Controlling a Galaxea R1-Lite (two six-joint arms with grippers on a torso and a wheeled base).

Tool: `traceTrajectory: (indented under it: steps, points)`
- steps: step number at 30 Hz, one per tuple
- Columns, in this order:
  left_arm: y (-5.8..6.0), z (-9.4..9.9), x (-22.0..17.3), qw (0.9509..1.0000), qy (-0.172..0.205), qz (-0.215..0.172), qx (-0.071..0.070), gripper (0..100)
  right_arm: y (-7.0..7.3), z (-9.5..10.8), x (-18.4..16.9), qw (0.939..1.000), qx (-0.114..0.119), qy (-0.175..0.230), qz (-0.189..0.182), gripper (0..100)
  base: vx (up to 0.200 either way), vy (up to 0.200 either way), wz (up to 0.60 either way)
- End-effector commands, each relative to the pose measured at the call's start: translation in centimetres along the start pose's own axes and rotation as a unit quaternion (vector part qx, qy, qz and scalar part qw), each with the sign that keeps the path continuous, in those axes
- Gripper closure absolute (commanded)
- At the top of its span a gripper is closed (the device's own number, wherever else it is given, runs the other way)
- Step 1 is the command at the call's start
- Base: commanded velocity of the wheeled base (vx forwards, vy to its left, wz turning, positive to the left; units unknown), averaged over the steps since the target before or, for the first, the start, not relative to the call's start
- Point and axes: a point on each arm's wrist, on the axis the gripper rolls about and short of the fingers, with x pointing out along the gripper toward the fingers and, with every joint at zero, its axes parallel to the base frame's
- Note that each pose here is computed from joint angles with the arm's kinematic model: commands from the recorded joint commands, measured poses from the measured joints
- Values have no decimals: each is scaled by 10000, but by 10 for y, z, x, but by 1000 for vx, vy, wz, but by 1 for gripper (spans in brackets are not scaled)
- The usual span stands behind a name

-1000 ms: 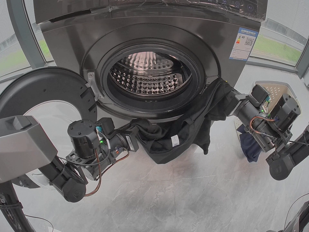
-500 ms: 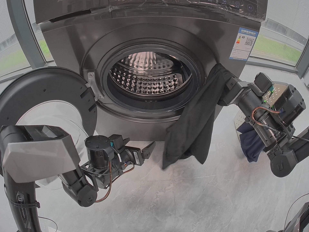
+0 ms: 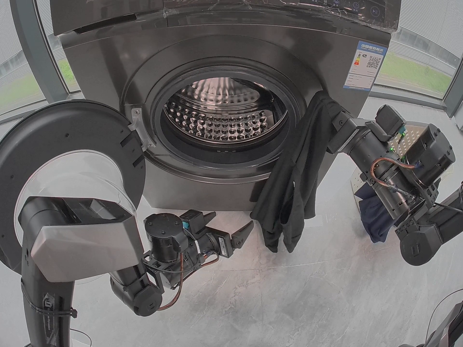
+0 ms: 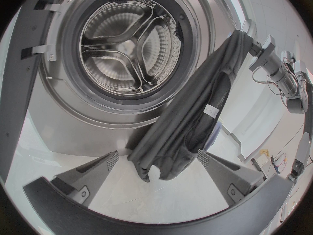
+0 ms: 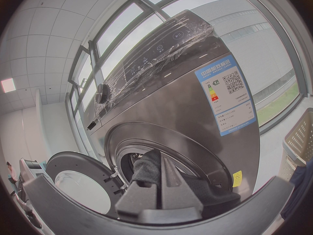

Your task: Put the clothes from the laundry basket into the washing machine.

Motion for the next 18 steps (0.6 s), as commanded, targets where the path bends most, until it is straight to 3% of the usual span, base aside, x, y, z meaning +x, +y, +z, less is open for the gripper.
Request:
traceTrajectory:
  steps: [1, 11, 18]
  points:
    - [-2, -10, 8, 10000, 58, -80, -2, 0, 0, -6, 2, 10000, 15, 70, -9, 100, 0, 0, 0]
    - [-20, -11, 20, 9986, -37, -536, 11, 0, 5, -9, 4, 9999, 72, 70, 67, 100, 0, 0, 0]
    - [-11, -20, 39, 9989, -165, -432, 15, 0, 6, -10, 4, 9999, 79, 96, 76, 100, 0, 0, 0]
